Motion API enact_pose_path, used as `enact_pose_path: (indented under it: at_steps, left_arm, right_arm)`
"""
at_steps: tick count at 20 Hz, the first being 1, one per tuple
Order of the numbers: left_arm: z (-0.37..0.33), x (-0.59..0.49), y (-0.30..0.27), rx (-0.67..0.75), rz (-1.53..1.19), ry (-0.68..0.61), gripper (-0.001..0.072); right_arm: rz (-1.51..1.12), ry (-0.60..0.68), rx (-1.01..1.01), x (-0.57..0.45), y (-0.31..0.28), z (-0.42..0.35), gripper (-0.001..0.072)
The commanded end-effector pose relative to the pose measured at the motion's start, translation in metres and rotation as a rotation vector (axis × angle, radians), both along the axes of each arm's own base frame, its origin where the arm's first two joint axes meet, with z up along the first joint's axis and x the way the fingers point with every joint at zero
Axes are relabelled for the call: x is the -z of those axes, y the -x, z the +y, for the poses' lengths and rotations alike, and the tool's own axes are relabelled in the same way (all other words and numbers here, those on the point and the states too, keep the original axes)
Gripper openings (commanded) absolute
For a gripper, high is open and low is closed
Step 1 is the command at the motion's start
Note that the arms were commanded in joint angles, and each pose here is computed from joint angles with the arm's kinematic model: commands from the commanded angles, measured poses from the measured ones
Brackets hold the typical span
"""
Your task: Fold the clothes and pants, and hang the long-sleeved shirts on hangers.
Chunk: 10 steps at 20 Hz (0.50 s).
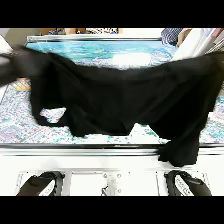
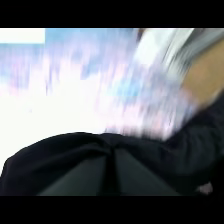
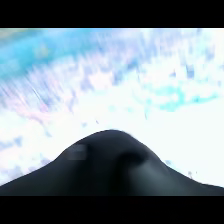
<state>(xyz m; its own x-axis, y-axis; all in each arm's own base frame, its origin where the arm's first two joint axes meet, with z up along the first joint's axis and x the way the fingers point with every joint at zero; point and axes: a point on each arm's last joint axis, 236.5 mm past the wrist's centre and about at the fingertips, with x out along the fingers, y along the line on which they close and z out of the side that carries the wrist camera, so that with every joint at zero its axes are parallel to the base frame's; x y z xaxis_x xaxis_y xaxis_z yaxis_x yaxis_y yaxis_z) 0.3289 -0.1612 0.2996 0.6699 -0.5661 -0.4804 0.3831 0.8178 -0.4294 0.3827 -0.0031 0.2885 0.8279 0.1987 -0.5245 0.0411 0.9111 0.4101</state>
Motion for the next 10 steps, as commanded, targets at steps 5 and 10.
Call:
enact_pose_path:
  at_steps: [5, 10]
  left_arm:
    - [0.021, 0.207, -0.039, -0.065, 0.543, -0.055, 0.0677]
    - [0.097, 0.240, -0.040, -0.278, 0.594, -0.020, 0.0677]
  right_arm:
    - [0.165, -0.027, -0.275, 0.099, -0.065, 0.034, 0.0660]
    - [0.221, 0.014, -0.590, 0.110, -0.024, 0.139, 0.0660]
